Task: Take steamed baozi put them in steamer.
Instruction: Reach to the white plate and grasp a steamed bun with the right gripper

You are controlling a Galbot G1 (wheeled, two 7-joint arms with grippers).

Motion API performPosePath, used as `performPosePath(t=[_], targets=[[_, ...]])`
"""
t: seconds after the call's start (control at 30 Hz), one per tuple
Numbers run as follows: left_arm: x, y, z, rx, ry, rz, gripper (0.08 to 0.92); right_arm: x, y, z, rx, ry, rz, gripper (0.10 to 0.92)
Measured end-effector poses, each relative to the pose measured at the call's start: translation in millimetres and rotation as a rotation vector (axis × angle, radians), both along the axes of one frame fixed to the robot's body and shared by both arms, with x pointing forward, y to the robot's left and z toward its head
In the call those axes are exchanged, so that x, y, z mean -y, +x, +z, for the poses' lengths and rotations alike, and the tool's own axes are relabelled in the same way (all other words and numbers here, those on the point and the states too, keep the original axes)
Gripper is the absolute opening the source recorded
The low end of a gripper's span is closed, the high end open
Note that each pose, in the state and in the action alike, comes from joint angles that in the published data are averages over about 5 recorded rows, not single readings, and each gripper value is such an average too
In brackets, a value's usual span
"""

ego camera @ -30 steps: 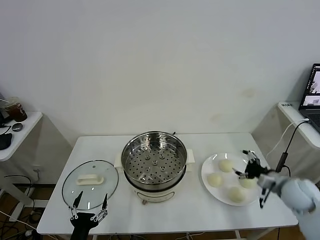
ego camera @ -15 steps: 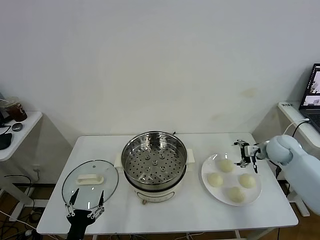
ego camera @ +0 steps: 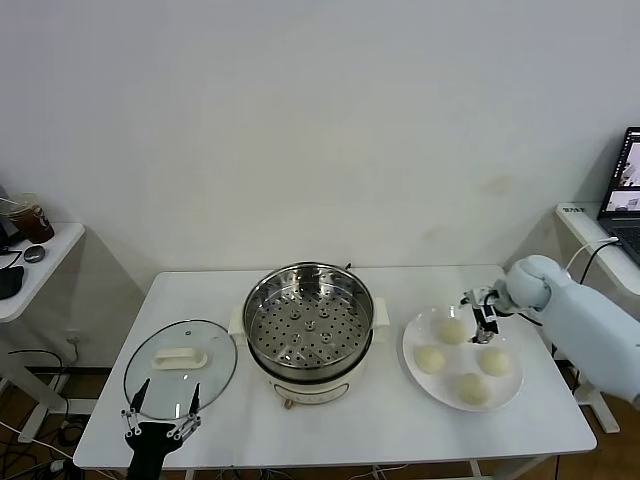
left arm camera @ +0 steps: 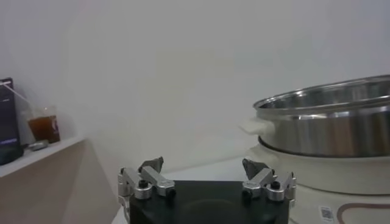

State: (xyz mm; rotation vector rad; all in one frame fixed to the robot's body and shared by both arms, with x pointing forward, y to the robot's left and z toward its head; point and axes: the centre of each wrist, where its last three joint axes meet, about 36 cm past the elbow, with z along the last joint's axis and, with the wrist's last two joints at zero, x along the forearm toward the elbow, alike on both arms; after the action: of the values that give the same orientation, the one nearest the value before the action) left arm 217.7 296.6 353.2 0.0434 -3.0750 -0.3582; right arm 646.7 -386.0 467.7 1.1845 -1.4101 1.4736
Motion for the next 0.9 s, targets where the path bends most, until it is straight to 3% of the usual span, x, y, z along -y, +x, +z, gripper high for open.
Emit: performPosePath(t=[0.3, 0.9], targets=[[-4, 0, -1, 0.005, 0.01, 0.009, 0.823, -13, 13, -14, -0.029, -0.03, 0.006, 0.81], [-7, 1, -1, 0.014, 0.019, 0.011, 0.823, -26, 20, -16, -0.061, -0.056, 0.014, 0.562]])
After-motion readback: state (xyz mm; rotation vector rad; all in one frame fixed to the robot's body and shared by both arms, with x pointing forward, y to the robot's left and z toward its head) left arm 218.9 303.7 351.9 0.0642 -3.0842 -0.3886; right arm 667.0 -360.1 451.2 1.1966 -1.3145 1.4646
